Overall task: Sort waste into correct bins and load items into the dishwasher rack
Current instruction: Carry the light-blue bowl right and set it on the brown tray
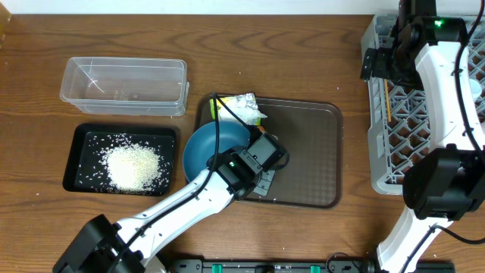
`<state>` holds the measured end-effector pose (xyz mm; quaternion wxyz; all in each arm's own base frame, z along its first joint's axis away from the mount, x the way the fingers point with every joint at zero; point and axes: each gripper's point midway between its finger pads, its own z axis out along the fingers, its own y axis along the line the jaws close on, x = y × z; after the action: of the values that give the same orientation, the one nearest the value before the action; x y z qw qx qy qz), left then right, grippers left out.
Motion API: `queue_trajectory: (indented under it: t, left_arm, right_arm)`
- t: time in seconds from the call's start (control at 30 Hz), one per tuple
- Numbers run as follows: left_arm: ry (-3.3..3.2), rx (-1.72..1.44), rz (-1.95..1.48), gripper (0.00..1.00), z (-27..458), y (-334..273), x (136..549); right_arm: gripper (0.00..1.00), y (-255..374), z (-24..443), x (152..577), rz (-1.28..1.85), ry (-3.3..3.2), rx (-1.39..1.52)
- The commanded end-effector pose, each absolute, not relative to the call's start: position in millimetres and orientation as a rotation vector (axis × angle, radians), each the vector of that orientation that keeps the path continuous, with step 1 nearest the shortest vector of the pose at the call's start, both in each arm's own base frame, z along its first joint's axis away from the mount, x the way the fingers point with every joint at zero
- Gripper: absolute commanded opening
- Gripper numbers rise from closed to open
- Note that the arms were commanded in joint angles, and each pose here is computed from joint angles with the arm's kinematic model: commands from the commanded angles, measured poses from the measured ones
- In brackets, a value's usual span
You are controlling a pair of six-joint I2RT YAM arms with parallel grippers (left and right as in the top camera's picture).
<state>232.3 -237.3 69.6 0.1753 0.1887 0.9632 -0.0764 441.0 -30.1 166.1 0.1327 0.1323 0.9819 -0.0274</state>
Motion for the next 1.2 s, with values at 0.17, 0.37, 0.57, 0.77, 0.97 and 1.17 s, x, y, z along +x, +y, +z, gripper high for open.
queue_trajectory:
  t: [0.17, 0.37, 0.57, 0.77, 0.97, 1.17]
  left_arm:
    - [2.665, 0.501, -0.251, 0.25, 100.1, -241.2, 239.8]
    - [2.536, 0.401, -0.290, 0.34, 157.0, -221.1, 248.3]
    - [2.469, 0.038, -0.266, 0.42, 200.1, -142.9, 261.6]
    - [2.451, -0.372, -0.158, 0.69, 208.4, -54.6, 258.1]
    - [2.469, -0.596, -0.050, 0.73, 200.0, -5.4, 245.8]
    - [2.424, -0.930, 0.016, 0.78, 192.4, 42.7, 230.5]
  right_arm:
    - [0.99, -32.0, 174.8, 440.5, -0.088, 2.824, 0.401]
    - [0.99, -32.0, 174.9, 440.6, -0.088, 2.824, 0.401]
    - [0.99, -32.0, 174.9, 440.6, -0.088, 2.824, 0.401]
    - [0.99, -29.9, 174.7, 440.7, -0.070, 2.826, 0.399]
    - [0.99, 5.5, 175.2, 440.4, 0.228, 2.846, 0.394]
    - [0.99, 72.9, 195.4, 431.0, 0.813, 2.829, 0.310]
